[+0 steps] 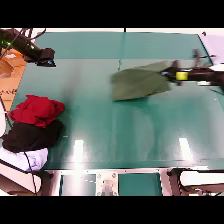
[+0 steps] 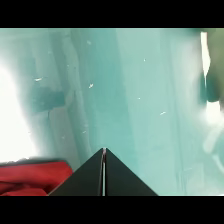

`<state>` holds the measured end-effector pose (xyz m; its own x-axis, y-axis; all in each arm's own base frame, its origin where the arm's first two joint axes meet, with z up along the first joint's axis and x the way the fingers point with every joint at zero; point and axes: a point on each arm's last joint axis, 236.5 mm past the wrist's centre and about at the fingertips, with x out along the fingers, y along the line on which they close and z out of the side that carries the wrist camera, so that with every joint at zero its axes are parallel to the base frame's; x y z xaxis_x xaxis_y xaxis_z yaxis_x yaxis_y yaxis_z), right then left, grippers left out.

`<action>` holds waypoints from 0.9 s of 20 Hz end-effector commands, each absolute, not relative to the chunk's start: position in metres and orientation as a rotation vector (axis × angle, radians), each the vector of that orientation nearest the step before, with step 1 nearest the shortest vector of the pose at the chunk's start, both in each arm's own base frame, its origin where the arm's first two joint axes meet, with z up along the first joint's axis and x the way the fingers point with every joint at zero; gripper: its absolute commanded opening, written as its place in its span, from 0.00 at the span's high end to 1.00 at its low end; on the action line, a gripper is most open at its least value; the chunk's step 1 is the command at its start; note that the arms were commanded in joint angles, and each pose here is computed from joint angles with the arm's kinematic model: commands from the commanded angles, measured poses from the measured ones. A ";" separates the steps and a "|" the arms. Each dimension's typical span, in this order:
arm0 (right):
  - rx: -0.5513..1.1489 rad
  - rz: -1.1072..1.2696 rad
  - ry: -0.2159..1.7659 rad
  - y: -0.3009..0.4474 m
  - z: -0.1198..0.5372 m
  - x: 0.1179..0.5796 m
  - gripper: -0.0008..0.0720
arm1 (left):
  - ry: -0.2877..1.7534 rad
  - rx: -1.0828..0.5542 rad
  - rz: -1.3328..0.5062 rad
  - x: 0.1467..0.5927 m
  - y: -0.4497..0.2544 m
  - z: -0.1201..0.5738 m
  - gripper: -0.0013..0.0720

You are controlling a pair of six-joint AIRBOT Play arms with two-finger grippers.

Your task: Fold the shirts.

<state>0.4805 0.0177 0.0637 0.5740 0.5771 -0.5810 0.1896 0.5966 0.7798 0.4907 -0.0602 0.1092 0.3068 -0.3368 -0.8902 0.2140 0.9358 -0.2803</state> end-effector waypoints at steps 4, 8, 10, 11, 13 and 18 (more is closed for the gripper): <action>0.956 -0.415 0.764 -0.230 0.087 0.326 0.97 | 1.213 -0.115 -0.367 0.489 -0.060 0.109 0.95; 1.176 -0.780 0.658 -0.294 0.032 0.196 0.97 | 1.212 -0.115 -0.367 0.489 -0.060 0.109 0.95; 1.253 -0.940 0.575 -0.305 0.005 0.142 0.97 | 1.212 -0.116 -0.368 0.489 -0.061 0.109 0.95; 1.290 -1.018 0.530 -0.305 -0.009 0.118 0.97 | 1.212 -0.115 -0.368 0.489 -0.061 0.109 0.95; 1.362 -1.125 0.454 -0.298 -0.034 0.089 0.97 | 1.212 -0.116 -0.368 0.489 -0.061 0.109 0.95; 1.395 -1.159 0.461 -0.277 -0.075 0.095 0.97 | 1.213 -0.116 -0.369 0.489 -0.061 0.109 0.95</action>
